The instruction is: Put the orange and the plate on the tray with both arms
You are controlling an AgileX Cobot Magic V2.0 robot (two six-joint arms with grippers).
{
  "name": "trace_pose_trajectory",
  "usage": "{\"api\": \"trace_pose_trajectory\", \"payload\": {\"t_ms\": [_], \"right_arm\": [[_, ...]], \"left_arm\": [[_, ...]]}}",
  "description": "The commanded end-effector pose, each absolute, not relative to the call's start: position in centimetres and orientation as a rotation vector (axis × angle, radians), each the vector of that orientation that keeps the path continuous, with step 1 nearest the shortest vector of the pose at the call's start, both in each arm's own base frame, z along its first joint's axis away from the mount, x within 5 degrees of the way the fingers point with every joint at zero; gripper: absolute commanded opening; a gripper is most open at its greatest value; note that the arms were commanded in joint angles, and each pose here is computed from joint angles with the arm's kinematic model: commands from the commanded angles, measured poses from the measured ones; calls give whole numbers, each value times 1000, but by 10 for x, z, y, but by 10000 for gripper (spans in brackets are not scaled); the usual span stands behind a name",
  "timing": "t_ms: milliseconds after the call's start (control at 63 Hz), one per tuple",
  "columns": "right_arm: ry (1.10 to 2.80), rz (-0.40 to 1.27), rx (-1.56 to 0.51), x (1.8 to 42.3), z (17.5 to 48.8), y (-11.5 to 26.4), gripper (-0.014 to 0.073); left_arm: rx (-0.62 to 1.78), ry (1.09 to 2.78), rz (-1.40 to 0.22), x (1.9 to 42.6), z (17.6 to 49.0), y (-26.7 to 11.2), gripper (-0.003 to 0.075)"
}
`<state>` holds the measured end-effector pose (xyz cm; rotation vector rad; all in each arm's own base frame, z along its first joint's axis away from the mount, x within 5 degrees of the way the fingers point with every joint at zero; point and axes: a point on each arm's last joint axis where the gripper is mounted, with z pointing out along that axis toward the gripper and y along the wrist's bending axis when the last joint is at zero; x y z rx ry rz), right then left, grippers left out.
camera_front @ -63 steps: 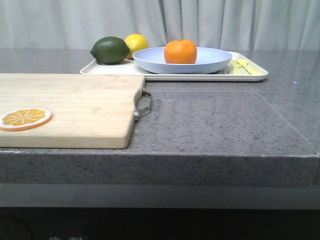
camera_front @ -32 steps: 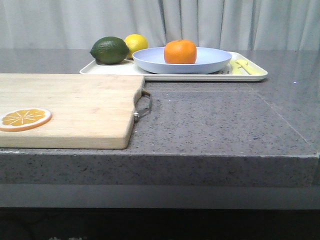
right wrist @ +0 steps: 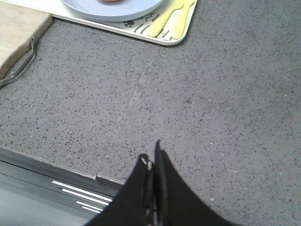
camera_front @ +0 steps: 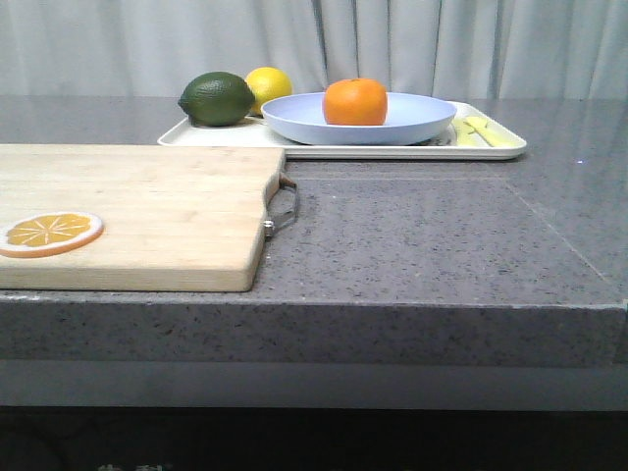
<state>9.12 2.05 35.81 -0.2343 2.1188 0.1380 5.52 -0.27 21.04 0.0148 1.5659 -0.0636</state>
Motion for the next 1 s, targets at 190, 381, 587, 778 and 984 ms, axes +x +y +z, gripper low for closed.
{"api": "trace_pose_trajectory", "payload": {"t_ms": [190, 381, 587, 778, 984], "right_arm": [[2034, 122, -235, 93, 369, 20, -68], [2034, 122, -235, 93, 369, 20, -68], [2034, 122, -235, 93, 369, 20, -68], [2034, 122, -235, 93, 369, 20, -68], [2034, 122, -235, 93, 369, 20, -68]], "left_arm": [[-18, 1439, -77, 54, 215, -2, -18], [-18, 1420, -77, 54, 216, -2, -18], [-2, 1422, -96, 54, 216, -3, -18], [-1, 1422, -97, 54, 216, -3, -18], [-1, 1422, -97, 54, 216, -3, -18]]}}
